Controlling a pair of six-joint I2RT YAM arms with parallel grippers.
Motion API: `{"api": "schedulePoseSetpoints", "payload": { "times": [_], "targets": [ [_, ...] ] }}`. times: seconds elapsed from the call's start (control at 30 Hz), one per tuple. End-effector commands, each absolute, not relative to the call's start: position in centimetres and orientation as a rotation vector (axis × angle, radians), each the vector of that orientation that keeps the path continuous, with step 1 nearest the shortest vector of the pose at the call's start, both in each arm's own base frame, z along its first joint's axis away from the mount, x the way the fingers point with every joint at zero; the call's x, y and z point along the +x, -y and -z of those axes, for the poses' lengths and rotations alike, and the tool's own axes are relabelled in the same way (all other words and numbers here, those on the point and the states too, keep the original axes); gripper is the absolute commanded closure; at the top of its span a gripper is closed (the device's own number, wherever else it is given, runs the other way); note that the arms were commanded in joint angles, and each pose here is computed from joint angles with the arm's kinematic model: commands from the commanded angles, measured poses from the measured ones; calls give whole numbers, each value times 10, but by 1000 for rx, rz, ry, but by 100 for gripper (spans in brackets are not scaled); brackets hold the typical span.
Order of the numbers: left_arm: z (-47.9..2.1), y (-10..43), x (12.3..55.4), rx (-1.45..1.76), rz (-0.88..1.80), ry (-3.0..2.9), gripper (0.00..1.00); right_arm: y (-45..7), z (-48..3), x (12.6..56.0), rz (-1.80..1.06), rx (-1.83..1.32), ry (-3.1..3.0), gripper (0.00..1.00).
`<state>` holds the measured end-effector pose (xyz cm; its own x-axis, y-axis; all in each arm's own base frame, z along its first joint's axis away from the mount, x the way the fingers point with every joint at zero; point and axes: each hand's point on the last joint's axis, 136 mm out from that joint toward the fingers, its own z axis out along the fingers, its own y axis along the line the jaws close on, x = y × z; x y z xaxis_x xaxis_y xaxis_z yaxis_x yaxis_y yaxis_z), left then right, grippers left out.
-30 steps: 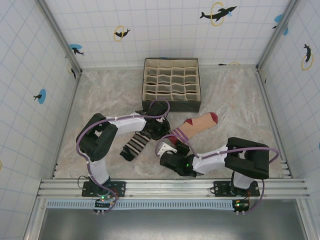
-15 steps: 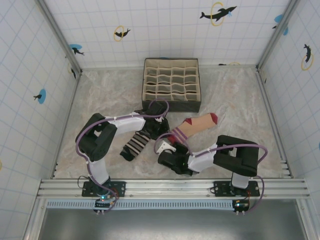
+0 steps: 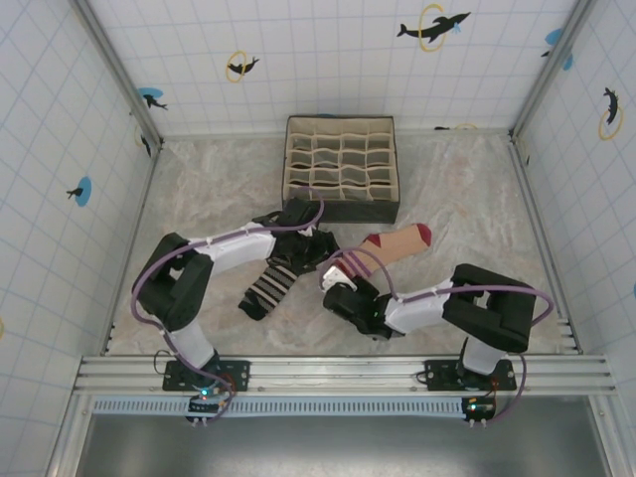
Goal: Roll the socks
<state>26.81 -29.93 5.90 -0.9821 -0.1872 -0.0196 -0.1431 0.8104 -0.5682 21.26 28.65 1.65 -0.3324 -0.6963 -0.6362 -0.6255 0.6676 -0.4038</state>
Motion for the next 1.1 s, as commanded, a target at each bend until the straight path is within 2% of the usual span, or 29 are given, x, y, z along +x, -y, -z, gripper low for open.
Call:
{"api": "schedulePoseSetpoints", "payload": {
  "times": [0.0,0.23,0.47,0.8,0.87,1.07],
  "targets": [
    [-85,297,282,-276,949,-2778,6,-284,10,186,-131,-1068,-2219,100],
    [-100,288,282,-260,1010,-2631,8,-283,13,187,-404,-906,-2389,100],
    [-88,288,266,-295,1154,-2595,17,-288,-1,190,-772,-658,-2476,100],
    [-70,293,259,-234,1147,-2637,27,-280,-22,204,-1220,-188,-2481,100],
    [-65,295,256,-213,1134,-2645,32,-278,-26,206,-1312,-96,-2490,100],
    [-56,308,256,-154,1123,-2668,40,-273,-18,213,-1448,145,-2567,100]
  ]
}}
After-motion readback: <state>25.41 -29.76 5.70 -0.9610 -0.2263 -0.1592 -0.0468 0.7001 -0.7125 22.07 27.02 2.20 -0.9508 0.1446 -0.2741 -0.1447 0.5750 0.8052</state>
